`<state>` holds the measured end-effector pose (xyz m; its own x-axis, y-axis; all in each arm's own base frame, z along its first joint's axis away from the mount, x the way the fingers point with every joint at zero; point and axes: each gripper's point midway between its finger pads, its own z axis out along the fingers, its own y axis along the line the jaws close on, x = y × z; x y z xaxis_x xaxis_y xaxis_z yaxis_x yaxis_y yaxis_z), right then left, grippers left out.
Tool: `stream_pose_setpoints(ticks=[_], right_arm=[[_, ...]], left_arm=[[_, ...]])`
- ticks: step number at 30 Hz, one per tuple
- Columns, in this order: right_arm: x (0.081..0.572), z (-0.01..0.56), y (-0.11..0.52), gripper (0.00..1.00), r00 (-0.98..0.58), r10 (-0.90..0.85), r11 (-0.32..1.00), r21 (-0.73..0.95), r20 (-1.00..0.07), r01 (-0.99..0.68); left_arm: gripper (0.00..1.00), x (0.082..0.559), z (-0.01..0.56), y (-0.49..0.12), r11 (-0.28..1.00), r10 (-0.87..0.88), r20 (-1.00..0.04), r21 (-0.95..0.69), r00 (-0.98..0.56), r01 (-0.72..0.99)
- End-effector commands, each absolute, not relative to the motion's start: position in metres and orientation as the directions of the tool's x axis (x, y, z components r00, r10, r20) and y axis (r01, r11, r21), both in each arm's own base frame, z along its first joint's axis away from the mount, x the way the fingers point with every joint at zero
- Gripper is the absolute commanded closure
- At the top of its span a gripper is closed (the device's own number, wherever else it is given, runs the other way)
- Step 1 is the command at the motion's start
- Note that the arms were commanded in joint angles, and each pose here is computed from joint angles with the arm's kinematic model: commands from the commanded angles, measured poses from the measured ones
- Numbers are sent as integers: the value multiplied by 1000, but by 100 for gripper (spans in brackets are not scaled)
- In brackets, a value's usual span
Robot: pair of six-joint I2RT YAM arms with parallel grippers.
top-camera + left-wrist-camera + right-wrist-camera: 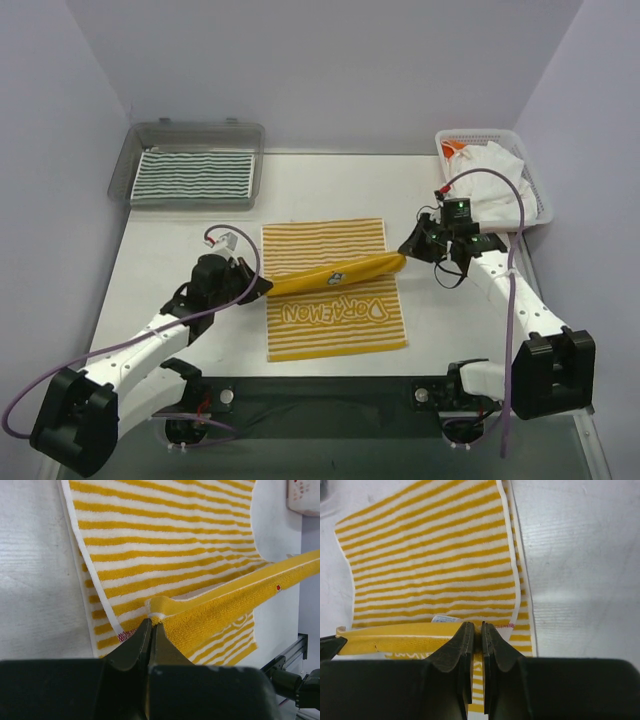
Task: Fold and stack the towels
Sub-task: Fold the towel
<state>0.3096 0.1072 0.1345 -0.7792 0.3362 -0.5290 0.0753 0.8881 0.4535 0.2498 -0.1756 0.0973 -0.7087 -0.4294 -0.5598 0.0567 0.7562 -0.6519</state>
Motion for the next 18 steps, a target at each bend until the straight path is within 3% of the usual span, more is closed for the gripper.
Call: stream_pose_setpoints(ticks=[1, 6, 18], right_arm=[[318, 123, 65, 100, -715, 359, 926, 325, -600, 192], [309, 102, 64, 100, -736, 369, 923, 319, -567, 218], [271, 44, 72, 100, -816, 441, 886, 328, -374, 328]], left_arm=[[100, 250, 70, -157, 803, -448, -561, -595, -696, -37], [100, 244, 52, -161, 805, -436, -535, -591, -724, -49], [98, 234, 32, -158, 824, -418, -496, -559, -761, -88]])
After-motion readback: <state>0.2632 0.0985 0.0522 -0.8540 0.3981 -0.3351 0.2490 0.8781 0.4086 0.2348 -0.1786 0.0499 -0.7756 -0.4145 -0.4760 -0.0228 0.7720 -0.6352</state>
